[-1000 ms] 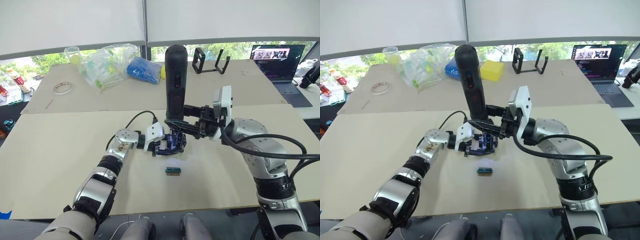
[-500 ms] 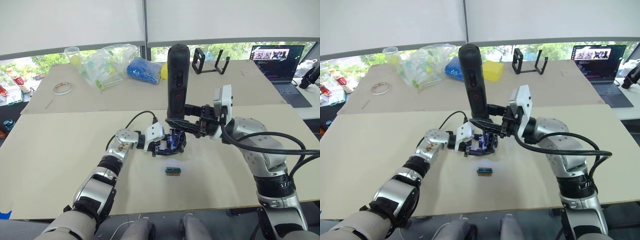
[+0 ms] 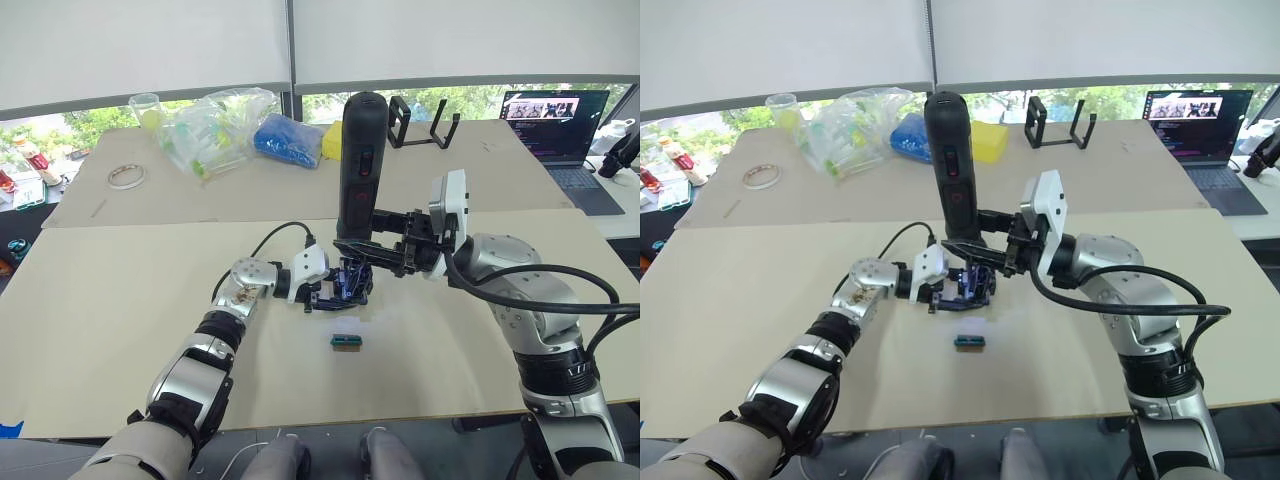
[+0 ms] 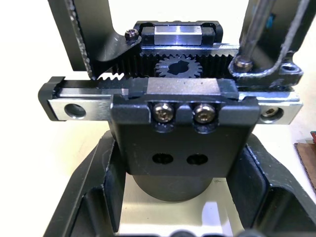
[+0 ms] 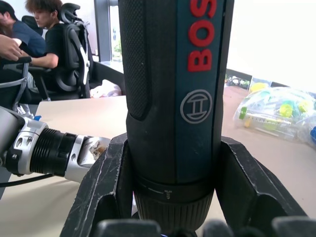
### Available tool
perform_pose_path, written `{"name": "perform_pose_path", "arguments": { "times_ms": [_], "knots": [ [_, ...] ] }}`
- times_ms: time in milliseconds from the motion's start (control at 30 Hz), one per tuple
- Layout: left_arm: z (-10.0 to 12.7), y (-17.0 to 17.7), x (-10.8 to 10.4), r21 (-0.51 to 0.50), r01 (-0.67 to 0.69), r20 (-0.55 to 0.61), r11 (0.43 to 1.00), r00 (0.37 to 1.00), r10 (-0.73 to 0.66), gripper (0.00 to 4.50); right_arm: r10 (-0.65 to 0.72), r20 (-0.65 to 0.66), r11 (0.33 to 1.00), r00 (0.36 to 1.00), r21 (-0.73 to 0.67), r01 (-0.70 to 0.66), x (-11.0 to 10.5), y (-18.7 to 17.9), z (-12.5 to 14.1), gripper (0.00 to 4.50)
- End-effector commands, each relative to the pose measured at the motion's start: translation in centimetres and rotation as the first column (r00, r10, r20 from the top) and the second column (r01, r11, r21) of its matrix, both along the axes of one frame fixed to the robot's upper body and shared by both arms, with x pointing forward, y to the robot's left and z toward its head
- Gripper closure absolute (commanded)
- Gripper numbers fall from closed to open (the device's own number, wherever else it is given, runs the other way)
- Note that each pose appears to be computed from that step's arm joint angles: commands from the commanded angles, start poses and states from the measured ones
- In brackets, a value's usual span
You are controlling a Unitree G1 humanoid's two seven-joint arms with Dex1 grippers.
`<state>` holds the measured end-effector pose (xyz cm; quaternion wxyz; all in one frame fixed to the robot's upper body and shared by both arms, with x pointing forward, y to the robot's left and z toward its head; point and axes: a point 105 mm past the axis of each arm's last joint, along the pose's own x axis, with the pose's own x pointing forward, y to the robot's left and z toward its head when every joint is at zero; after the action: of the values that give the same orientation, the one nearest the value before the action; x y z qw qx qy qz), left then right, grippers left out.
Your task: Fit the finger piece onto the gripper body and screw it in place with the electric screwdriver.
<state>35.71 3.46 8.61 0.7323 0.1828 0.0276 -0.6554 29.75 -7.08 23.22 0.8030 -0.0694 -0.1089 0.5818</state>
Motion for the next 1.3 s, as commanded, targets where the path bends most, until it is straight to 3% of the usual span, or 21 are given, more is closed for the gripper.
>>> {"name": "perform_pose_path", "arguments": {
  "times_ms": [33, 267, 667, 733, 833, 1067, 1300],
  "knots": [
    [0.8, 0.3, 0.4, 0.006, -0.006, 0.032, 1.0, 0.999, 0.006, 2.2, -0.037, -0.01, 0.999, 0.999, -0.034, 0.036, 0.2, -0.5, -0.3, 2.59],
    [-0.8, 0.3, -0.5, 0.034, 0.019, 0.004, 0.999, 1.0, -0.019, 2.2, 0.041, 0.143, 0.996, 0.989, 0.078, -0.053, -2.0, 0.4, 5.8, 2.59],
    [-1.0, 0.6, -0.5, 0.047, 0.009, -0.007, 0.999, 1.0, -0.008, 2.2, 0.109, 0.15, 0.981, 0.983, 0.144, -0.131, -3.7, 1.1, 7.5, 2.59],
    [-0.8, 1.0, -0.1, 0.051, -0.004, -0.003, 0.999, 1.0, 0.004, 1.15, 0.129, 0.143, 0.977, 0.981, 0.153, -0.151, -4.1, 1.3, 7.7, 2.59],
    [-0.3, 1.7, 0.2, 0.055, -0.008, 0.004, 0.998, 1.0, 0.008, 0.05, 0.166, 0.128, 0.971, 0.978, 0.152, -0.185, -4.6, 1.5, 7.6, 2.59],
    [1.8, 4.2, -0.3, 0.075, 0.05, 0.03, 0.996, 0.998, -0.052, 0.0, 0.271, 0.075, 0.955, 0.96, 0.1, -0.278, -6.4, 1.6, 6.5, 2.59],
    [2.4, 5.0, -4.3, 0.125, 0.25, -0.002, 0.96, 0.968, -0.252, 0.0, 0.275, 0.045, 0.961, 0.96, 0.026, -0.276, -7.4, 1.1, 3.8, 2.59]
  ]
}}
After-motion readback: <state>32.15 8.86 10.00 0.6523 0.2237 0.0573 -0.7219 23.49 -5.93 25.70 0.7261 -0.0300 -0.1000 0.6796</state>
